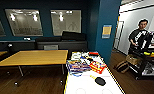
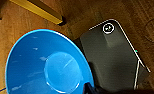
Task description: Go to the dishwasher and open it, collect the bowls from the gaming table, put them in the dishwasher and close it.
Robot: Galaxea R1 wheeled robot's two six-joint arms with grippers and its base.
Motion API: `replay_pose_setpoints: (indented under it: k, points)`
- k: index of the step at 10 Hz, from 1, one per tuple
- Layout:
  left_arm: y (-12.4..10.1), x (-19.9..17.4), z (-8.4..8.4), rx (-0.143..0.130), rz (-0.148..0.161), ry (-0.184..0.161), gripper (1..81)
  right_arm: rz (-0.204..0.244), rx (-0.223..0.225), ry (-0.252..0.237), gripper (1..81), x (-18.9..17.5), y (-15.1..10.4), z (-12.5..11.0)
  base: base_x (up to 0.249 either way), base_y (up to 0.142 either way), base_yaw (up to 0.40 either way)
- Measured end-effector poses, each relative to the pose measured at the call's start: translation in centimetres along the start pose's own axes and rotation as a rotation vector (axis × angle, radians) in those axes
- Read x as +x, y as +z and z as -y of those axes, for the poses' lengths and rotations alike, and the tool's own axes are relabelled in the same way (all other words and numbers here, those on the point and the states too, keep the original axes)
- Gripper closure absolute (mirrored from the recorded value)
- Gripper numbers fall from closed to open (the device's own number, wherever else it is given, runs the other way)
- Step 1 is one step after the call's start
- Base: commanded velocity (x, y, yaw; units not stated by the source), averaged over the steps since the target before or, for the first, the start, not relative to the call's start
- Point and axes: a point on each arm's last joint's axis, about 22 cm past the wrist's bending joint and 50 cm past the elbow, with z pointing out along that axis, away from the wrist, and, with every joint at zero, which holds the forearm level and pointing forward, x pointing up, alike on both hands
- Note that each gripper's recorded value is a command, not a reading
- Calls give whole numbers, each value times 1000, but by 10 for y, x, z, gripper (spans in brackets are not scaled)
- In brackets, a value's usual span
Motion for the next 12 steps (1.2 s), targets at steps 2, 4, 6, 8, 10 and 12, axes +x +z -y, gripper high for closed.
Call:
replay_pose_setpoints:
  k: [2,4,6,8,10,12]
  points:
    - [-11,-16,6,20,-34,-47,811,29,2,-54,811,12,6,5,0,0,0]
    - [-12,-30,10,38,-41,-71,811,40,12,-83,811,18,13,14,0,0,0]
    - [-3,-32,18,66,-38,-63,811,45,-1,-90,811,10,20,14,0,0,0]
    - [3,-51,38,124,-19,-61,811,58,-48,-109,811,1,26,0,0,0,0]
    - [12,-68,49,173,0,-57,811,58,-99,-127,811,-4,34,-11,0,0,0]
    - [33,-87,33,162,17,-50,811,66,-119,-149,811,-16,43,-8,0,0,0]
